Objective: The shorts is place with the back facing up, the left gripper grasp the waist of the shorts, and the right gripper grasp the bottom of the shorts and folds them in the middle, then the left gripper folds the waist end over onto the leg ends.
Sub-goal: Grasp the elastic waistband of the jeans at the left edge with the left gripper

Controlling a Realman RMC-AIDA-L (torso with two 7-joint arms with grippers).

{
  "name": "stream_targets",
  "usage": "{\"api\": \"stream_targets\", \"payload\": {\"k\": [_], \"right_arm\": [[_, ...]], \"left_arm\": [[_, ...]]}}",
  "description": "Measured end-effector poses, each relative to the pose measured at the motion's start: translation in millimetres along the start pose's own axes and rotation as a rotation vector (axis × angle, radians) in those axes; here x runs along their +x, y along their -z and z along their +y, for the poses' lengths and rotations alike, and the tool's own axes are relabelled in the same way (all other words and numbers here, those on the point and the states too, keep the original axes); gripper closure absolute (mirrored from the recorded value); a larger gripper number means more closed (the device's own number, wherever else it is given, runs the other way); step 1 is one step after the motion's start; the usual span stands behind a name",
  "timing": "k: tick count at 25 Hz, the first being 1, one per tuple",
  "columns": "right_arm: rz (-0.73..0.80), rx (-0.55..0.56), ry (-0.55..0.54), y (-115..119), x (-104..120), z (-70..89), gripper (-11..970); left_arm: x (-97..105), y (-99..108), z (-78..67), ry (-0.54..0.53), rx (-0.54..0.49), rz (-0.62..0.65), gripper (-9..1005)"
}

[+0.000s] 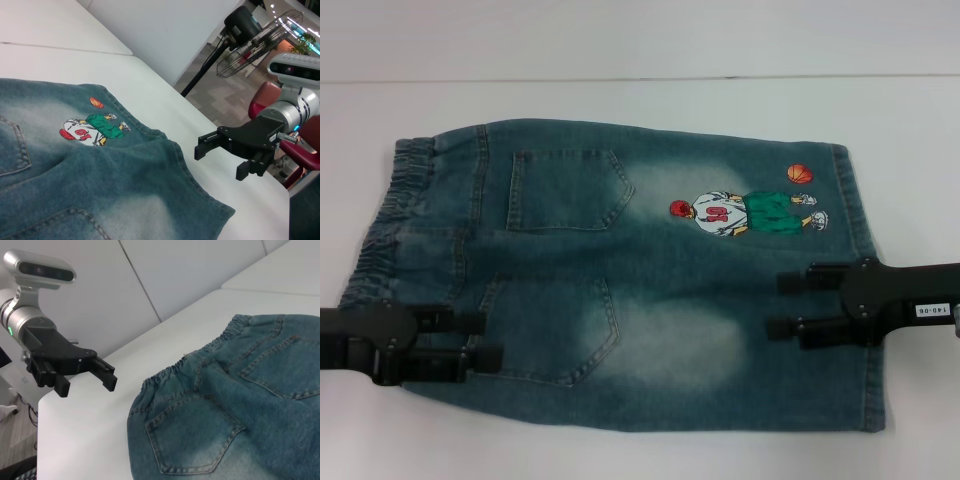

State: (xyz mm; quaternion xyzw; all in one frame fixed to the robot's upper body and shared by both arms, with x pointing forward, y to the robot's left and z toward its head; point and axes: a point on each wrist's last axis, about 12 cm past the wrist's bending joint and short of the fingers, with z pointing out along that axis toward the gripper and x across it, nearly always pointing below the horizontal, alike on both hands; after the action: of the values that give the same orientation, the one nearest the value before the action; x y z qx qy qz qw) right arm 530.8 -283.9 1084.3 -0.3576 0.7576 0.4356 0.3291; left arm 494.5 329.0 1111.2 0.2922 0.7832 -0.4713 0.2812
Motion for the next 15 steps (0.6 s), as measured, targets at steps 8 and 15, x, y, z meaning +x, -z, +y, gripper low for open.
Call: {"api": "stream_targets", "payload": {"k": [8,15], "right_arm": [[0.005,-0.005,0.001,-2,0,0.5,105],[0.005,-0.007,0.003,-2,-1,0.5,105]], "left_arm": [[1,0,0.5,0.009,-0.005,-0.003,200],[-8,14,4.6,0.140,-0.081,0.058,199]]}}
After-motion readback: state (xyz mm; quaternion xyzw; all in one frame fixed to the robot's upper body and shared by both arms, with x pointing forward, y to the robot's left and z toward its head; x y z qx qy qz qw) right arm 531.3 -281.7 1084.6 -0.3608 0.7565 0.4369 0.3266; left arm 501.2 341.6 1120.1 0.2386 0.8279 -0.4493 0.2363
